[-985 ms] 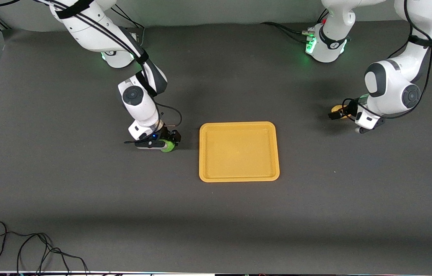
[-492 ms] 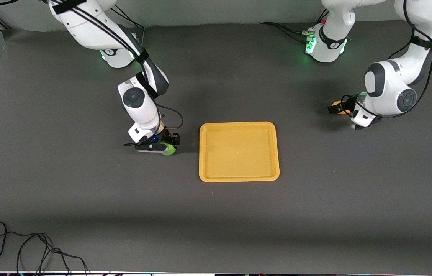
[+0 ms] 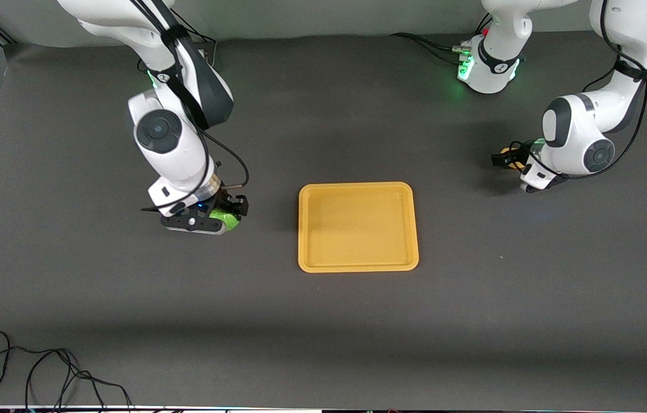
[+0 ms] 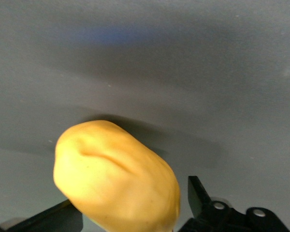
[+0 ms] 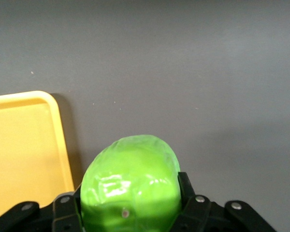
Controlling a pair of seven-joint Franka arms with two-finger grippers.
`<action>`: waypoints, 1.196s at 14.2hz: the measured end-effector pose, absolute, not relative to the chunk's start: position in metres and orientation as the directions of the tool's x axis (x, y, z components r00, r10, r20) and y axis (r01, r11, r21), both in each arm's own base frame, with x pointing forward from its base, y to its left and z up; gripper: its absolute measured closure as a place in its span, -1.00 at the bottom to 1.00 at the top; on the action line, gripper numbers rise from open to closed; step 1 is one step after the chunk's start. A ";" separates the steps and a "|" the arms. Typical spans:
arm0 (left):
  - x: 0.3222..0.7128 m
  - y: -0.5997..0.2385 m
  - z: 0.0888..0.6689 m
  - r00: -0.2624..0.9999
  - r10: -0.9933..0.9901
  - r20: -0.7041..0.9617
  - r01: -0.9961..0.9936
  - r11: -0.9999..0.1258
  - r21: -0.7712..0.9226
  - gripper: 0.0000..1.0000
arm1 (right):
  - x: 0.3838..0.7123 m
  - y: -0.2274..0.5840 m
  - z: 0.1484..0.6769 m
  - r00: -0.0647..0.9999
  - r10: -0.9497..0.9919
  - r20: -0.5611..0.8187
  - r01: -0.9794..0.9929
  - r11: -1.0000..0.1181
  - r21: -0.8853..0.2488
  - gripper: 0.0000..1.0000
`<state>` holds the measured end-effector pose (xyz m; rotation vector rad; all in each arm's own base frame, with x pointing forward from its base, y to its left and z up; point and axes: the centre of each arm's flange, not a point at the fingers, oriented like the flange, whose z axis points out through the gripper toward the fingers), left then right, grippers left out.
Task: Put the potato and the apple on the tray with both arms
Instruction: 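Close the right gripper on the green apple and lift it, then carry the potato with the left gripper onto the tray and release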
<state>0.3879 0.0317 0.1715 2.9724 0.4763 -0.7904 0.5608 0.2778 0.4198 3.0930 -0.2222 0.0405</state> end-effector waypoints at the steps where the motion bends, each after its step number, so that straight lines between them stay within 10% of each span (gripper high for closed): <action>1: 0.388 0.034 0.172 0.828 0.277 -0.487 0.286 -0.957 -0.058 -0.81 | 0.564 0.279 0.447 0.989 -0.146 0.020 -0.146 -0.988 0.047 -0.41; 9: 0.434 0.054 0.217 0.812 0.297 -0.503 0.271 -0.954 -0.126 -0.14 | 0.572 0.279 0.496 0.986 -0.164 0.008 -0.165 -0.986 0.039 -0.41; 17: 0.534 -0.091 0.297 0.875 0.353 -0.330 0.388 -0.921 0.043 -0.14 | 0.579 0.263 0.503 0.979 -0.203 -0.003 -0.203 -0.979 0.023 -0.41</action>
